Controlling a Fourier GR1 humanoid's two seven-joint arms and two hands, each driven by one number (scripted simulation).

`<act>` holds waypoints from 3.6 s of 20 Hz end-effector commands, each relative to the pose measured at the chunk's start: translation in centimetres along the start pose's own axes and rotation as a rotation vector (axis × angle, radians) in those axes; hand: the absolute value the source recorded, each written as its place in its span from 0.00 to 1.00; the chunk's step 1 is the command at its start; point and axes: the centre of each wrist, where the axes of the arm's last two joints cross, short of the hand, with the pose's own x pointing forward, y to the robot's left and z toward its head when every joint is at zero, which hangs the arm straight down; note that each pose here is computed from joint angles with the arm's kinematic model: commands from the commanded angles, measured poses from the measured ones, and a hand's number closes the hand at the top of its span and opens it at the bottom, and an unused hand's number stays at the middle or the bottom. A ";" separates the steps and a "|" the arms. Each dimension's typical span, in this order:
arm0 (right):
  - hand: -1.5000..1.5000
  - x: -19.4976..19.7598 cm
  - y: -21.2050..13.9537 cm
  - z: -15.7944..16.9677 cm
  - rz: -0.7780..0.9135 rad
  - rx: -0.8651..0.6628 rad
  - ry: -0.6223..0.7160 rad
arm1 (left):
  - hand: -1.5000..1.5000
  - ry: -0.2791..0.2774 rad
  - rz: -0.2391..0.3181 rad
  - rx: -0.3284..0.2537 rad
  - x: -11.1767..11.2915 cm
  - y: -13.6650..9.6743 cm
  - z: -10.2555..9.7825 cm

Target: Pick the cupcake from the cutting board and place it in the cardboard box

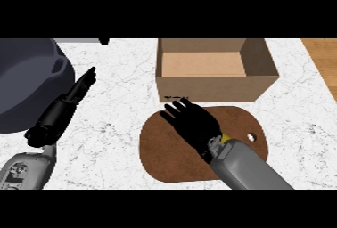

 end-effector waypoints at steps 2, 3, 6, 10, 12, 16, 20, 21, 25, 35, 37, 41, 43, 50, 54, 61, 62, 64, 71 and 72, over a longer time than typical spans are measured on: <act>0.00 -0.5 0.5 -2.3 -0.011 0.018 -0.005 | 0.50 -0.005 0.009 -0.015 0.0 0.5 -1.1; 0.00 -0.5 0.1 -2.4 0.013 0.013 0.023 | 0.50 -0.005 0.004 0.001 0.4 0.2 -0.8; 0.00 -2.1 0.8 -0.9 0.031 0.017 0.062 | 0.50 0.004 -0.003 0.005 1.4 0.1 0.7; 0.00 -1.4 3.0 -0.9 0.033 0.021 0.068 | 0.50 0.002 -0.001 0.006 -0.6 0.1 -0.3; 0.00 -2.4 2.3 -0.3 0.007 0.032 0.060 | 0.50 0.004 -0.001 0.001 0.7 -1.7 -0.1; 0.00 -1.3 4.6 -3.8 0.015 0.057 0.003 | 0.50 0.018 0.000 0.000 -0.5 -0.1 -0.3; 1.00 -2.8 4.9 -3.1 0.060 -0.042 -0.100 | 0.50 0.020 0.005 0.005 -0.3 -0.6 -1.1; 1.00 -1.6 3.9 -4.3 0.080 -0.063 -0.095 | 0.50 0.010 -0.001 0.011 -0.3 0.6 0.2; 1.00 -2.8 4.3 -3.1 0.107 -0.122 -0.133 | 0.50 0.006 -0.007 0.005 0.4 0.5 -1.5; 1.00 4.5 3.7 -4.1 -0.026 -0.210 -0.547 | 0.50 -0.011 -0.004 -0.022 -0.3 0.1 -0.8; 1.00 5.9 5.1 -3.5 -0.074 -0.235 -0.635 | 0.50 -0.001 0.023 -0.030 0.3 -0.7 -0.5; 1.00 6.0 -0.7 -1.8 -0.027 -0.404 -0.715 | 0.50 -0.012 0.005 -0.003 0.1 0.4 -0.4; 1.00 7.3 -1.0 -0.4 0.005 -0.460 -0.708 | 0.50 0.003 -0.008 0.013 0.3 0.8 0.5; 1.00 2.8 -6.7 3.3 -0.195 -0.653 -0.527 | 0.50 0.000 -0.004 0.021 -0.5 0.2 0.4; 1.00 0.5 -8.0 3.3 -0.415 -0.702 -0.356 | 0.50 -0.003 -0.002 0.007 0.3 0.7 -0.4; 1.00 -4.1 -12.4 1.1 -0.502 -0.772 -0.155 | 0.50 -0.012 0.006 -0.016 0.4 0.0 0.7; 1.00 -4.5 -14.4 0.3 -0.527 -0.785 -0.142 | 0.50 -0.006 -0.001 -0.025 1.1 -0.6 -0.5; 1.00 -7.3 -14.2 0.8 -0.502 -0.784 -0.121 | 0.50 0.005 0.002 0.001 0.4 -0.4 -0.3; 1.00 -13.2 -13.2 -2.5 -0.314 -0.579 0.000 | 0.50 -0.030 0.002 -0.009 1.7 0.5 -1.4; 1.00 -13.4 -15.5 -2.4 -0.329 -0.540 0.023 | 0.50 -0.015 0.011 -0.030 0.7 0.6 -0.7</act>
